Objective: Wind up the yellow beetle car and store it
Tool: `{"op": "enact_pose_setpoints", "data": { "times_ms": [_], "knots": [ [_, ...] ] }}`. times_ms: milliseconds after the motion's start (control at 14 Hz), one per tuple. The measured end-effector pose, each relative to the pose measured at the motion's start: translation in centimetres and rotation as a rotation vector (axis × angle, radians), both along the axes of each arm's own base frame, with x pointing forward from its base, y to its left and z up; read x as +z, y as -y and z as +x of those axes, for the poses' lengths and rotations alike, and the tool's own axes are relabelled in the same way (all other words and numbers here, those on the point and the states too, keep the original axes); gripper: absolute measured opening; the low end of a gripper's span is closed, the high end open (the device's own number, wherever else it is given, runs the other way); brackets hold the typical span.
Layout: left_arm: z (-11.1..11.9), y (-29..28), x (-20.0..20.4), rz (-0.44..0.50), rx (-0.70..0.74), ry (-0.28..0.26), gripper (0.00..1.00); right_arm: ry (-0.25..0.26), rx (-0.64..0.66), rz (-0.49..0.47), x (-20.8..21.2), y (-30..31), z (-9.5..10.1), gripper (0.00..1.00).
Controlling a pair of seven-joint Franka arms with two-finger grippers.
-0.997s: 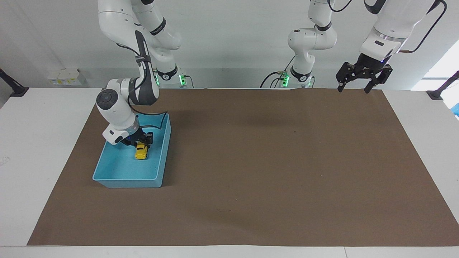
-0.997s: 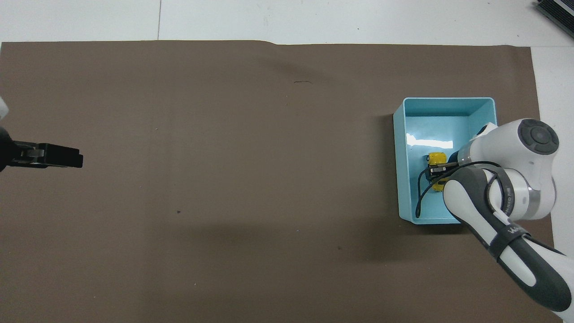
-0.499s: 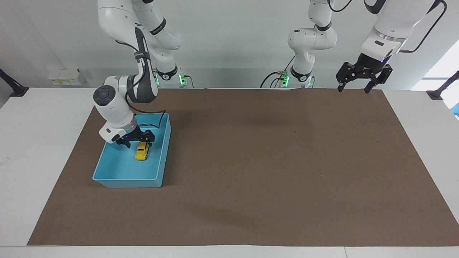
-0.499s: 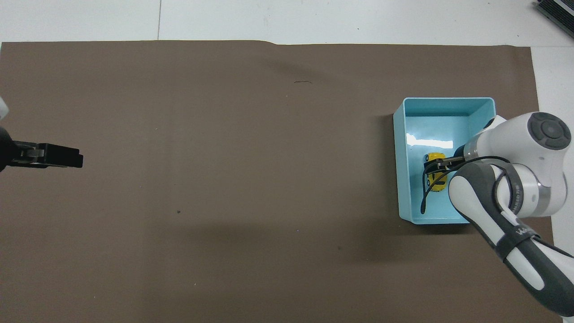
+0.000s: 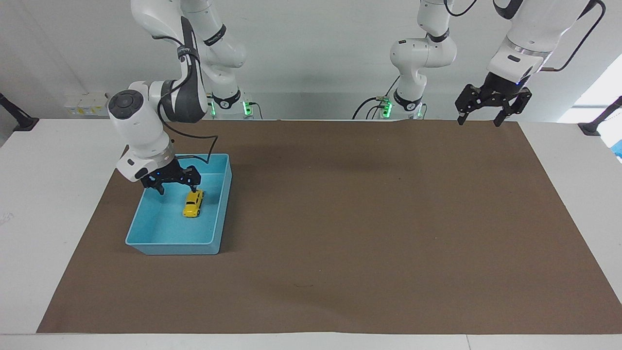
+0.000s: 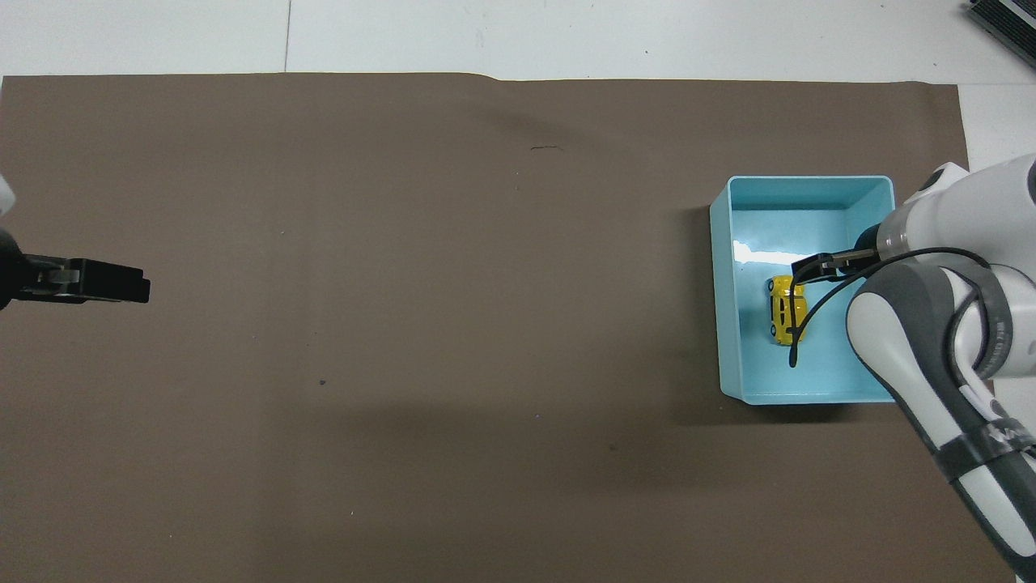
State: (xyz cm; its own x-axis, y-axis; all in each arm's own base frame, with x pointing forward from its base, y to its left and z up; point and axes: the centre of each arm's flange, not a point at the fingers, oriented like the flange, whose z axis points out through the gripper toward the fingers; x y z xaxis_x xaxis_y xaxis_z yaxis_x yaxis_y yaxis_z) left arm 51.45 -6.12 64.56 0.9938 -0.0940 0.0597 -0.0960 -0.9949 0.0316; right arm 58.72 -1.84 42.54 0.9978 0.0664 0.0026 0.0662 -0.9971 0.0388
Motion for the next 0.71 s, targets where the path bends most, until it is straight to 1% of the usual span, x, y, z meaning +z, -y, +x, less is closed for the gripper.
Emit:
{"op": "enact_pose_setpoints", "data": {
  "times_ms": [214,427,570,712],
  "knots": [
    [0.0,0.0,0.0,0.0,0.0,0.0,1.0,-0.02,-0.033,-0.007,3.7,-1.2,0.4,1.0],
    [0.0,0.0,0.0,0.0,0.0,0.0,1.0,-0.041,-0.048,-0.014,8.0,-0.9,0.4,1.0],
    [0.0,0.0,0.0,0.0,0.0,0.0,1.0,-0.036,-0.053,-0.016,10.4,-0.8,0.4,1.0],
    [0.0,0.0,0.0,0.0,0.0,0.0,1.0,-0.018,-0.056,-0.02,12.3,-0.9,0.1,1.0]
  ]
}}
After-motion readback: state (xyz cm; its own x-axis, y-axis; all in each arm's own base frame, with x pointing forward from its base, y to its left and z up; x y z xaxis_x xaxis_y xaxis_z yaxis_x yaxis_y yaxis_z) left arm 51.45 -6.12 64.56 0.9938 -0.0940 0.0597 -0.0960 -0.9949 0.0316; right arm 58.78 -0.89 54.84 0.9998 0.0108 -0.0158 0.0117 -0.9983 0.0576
